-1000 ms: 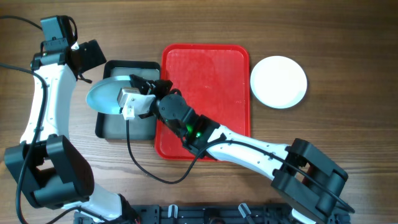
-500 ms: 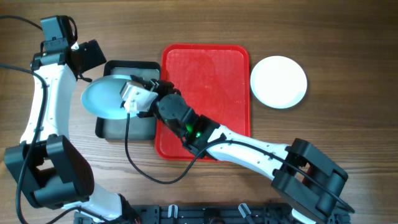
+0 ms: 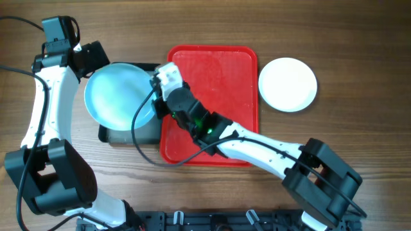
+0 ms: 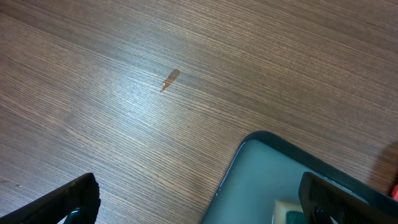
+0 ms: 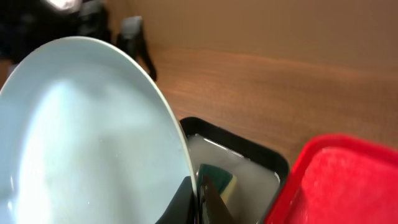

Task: Clean dirty plates on tray and stack at the side
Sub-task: 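Swing the tilted light-blue plate back over the red tray with the right gripper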

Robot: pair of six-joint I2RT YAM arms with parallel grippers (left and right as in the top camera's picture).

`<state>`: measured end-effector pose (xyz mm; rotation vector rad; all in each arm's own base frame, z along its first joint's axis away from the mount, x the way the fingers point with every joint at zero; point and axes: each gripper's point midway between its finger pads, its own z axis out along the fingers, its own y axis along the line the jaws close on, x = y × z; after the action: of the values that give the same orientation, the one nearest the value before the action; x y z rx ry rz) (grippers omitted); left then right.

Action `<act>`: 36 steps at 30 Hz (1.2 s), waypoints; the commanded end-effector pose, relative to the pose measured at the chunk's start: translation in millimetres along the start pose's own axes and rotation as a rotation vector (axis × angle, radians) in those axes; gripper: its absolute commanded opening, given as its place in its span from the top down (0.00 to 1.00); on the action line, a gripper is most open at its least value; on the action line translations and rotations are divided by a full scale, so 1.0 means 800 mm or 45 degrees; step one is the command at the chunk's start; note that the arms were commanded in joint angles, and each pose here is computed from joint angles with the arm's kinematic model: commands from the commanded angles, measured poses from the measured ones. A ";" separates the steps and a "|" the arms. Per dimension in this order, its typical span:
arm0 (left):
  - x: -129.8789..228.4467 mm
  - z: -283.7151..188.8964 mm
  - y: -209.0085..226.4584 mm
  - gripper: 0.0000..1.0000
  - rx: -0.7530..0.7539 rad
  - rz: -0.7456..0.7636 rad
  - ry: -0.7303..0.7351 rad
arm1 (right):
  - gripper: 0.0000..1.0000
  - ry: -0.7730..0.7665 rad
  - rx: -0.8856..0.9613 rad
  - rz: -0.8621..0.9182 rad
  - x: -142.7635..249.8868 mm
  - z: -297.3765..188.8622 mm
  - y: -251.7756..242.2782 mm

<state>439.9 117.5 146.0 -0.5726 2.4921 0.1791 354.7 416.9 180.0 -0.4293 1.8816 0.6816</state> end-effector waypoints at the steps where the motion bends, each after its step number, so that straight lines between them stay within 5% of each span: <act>1: -0.007 -0.003 0.004 0.00 -0.012 -0.019 -0.020 | 0.96 0.014 -0.056 0.157 -0.007 0.002 0.000; 11: -0.007 -0.003 0.004 0.00 -0.012 -0.018 -0.020 | 0.96 0.128 0.008 0.338 -0.019 -0.029 -0.031; 24: -0.007 -0.003 0.004 0.00 -0.012 -0.019 -0.020 | 0.96 0.489 0.326 0.187 0.046 -0.064 -0.155; 36: -0.007 -0.003 0.004 0.00 -0.012 -0.019 -0.020 | 0.96 0.671 0.454 0.345 0.071 -0.103 -0.238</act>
<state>439.9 117.6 146.0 -0.5727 2.4920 0.1796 378.5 226.8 88.1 -0.1392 2.5552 0.3841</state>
